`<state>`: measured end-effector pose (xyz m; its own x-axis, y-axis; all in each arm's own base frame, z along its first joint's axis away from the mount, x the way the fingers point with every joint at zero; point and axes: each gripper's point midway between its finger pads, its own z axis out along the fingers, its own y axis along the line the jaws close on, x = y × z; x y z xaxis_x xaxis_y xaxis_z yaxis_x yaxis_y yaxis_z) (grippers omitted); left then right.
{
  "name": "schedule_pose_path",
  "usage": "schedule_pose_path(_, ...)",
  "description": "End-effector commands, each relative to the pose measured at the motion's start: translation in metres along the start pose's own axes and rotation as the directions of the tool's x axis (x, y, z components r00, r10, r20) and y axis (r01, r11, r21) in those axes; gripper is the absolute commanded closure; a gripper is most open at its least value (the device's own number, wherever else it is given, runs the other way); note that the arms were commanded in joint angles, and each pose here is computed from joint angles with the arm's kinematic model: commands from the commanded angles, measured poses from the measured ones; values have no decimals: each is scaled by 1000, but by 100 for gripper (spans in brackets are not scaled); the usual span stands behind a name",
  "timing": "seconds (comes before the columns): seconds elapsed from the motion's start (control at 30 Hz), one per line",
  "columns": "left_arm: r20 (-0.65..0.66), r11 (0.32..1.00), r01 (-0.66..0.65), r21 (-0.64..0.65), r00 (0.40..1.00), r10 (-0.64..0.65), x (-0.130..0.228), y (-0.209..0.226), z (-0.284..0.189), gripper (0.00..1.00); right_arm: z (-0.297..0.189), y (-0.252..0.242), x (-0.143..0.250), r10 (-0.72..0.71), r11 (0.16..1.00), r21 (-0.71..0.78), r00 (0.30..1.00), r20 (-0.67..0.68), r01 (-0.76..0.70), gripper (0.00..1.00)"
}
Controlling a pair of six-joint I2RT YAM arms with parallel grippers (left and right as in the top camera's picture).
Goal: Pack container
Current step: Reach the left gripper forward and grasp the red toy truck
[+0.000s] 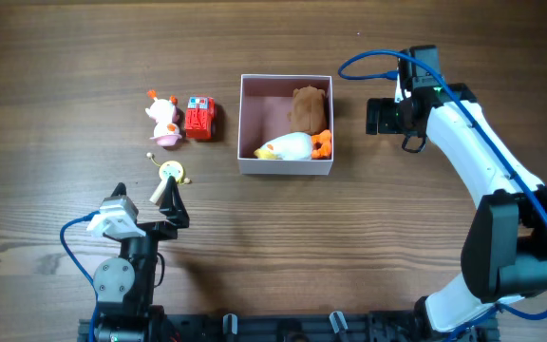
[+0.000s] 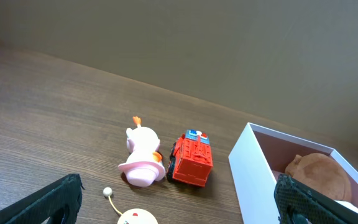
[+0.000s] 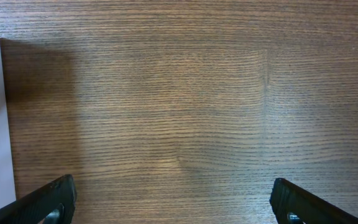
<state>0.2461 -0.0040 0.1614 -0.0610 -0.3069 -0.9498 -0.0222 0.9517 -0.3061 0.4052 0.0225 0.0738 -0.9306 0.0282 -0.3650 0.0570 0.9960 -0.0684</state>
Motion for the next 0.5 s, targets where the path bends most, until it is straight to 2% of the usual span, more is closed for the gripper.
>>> schedule_pose_path(0.0, -3, 1000, 10, 22, 1000, -10, 2, -3, 0, 0, -3, 2, -2, -7, 1000, -17, 1000, 10, 7, 0)
schedule_pose_path(0.1, 34, 997, 26, 75, 999, -28, -8, -13, -1, 0, -3, 2, -2, -7, 1000, -17, 1000, 10, 7, 0)
schedule_pose_path(0.27, -12, 969, 26, 247, 1000, -24, -6, -44, -6, 1, -3, 2, -2, -7, 1000, -17, 1000, 10, 7, 0)
schedule_pose_path(0.33, -58, 968, 62, 241, 997, -49, -13, -48, -9, 1, -3, 2, -2, -7, 1000, -17, 1000, 10, 7, 1)
schedule_pose_path(0.47, -122, 983, 5, 186, 992, 18, -52, -55, -7, 0, -3, 2, -2, -7, 1000, -17, 1000, 10, 7, 0)
